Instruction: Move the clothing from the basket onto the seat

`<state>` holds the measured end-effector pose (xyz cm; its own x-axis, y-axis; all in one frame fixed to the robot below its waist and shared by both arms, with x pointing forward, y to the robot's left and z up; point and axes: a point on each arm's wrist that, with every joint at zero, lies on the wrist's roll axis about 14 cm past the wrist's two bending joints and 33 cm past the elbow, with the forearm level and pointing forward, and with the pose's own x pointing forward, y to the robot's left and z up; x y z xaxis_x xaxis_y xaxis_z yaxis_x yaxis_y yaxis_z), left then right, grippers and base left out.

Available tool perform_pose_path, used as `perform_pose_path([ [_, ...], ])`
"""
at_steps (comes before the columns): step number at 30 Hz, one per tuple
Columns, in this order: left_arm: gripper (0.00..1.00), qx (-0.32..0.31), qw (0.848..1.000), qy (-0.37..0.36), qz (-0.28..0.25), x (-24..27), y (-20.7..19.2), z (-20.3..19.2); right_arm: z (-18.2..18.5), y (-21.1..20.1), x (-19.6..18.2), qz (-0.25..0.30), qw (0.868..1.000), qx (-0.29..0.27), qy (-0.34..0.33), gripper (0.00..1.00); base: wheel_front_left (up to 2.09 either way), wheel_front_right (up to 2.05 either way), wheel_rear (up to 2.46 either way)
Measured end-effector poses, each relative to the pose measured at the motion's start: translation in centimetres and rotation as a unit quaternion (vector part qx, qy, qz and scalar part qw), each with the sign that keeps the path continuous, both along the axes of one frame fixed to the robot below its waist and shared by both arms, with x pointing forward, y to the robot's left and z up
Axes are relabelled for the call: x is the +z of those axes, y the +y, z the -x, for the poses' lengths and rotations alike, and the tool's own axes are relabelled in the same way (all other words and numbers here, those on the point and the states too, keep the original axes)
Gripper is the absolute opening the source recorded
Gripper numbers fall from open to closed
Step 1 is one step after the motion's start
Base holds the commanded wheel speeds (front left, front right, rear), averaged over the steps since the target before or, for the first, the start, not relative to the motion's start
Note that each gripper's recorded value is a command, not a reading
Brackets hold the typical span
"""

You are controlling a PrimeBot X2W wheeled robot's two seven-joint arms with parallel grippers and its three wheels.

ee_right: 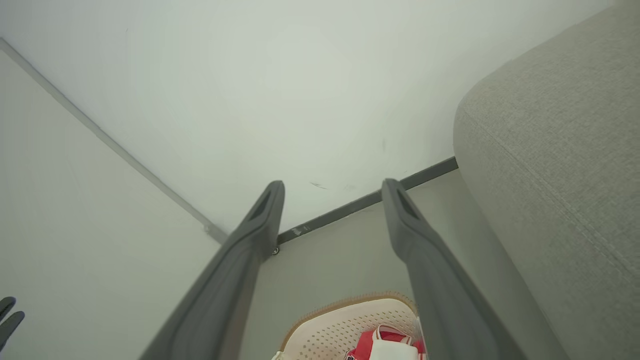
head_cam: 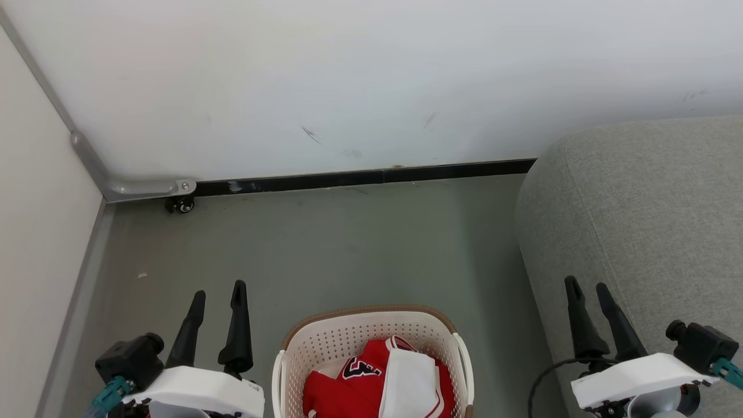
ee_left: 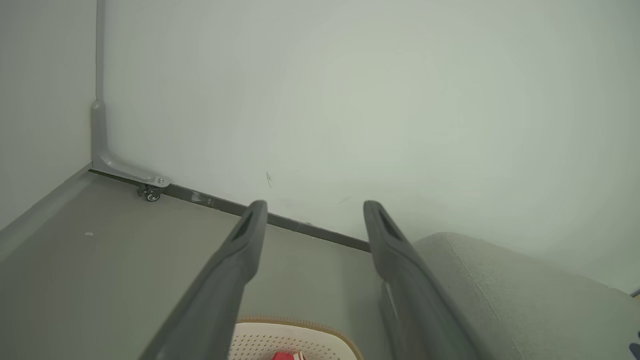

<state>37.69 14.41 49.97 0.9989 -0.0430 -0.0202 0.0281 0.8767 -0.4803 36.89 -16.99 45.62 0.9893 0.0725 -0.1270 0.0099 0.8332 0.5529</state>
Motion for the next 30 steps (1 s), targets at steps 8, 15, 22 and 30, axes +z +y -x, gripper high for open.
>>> perform_pose_path([
  [8, 1.00, 0.001, 0.997, 0.006, -0.071, -1.1, -0.2, 0.3, 0.1, -0.1, -0.5, 0.067, 0.998, 0.013, 0.004, 1.00, 0.00, 0.00, 0.00],
  [15, 1.00, -0.002, 0.992, 0.019, -0.125, -2.6, -0.3, 1.2, 0.3, 0.7, -1.0, 0.113, 0.993, 0.031, 0.009, 1.00, 0.00, 0.00, 0.00],
  [22, 1.00, -0.005, 0.984, 0.016, -0.177, -3.1, -0.6, 1.5, 0.4, 1.0, -1.2, 0.165, 0.985, 0.049, 0.009, 1.00, 0.00, 0.00, 0.00],
  [30, 1.00, -0.008, 0.978, 0.007, -0.206, -3.0, -0.7, 1.7, 0.8, 1.1, -2.0, 0.193, 0.979, 0.060, 0.025, 1.00, 0.00, 0.00, 0.00],
])
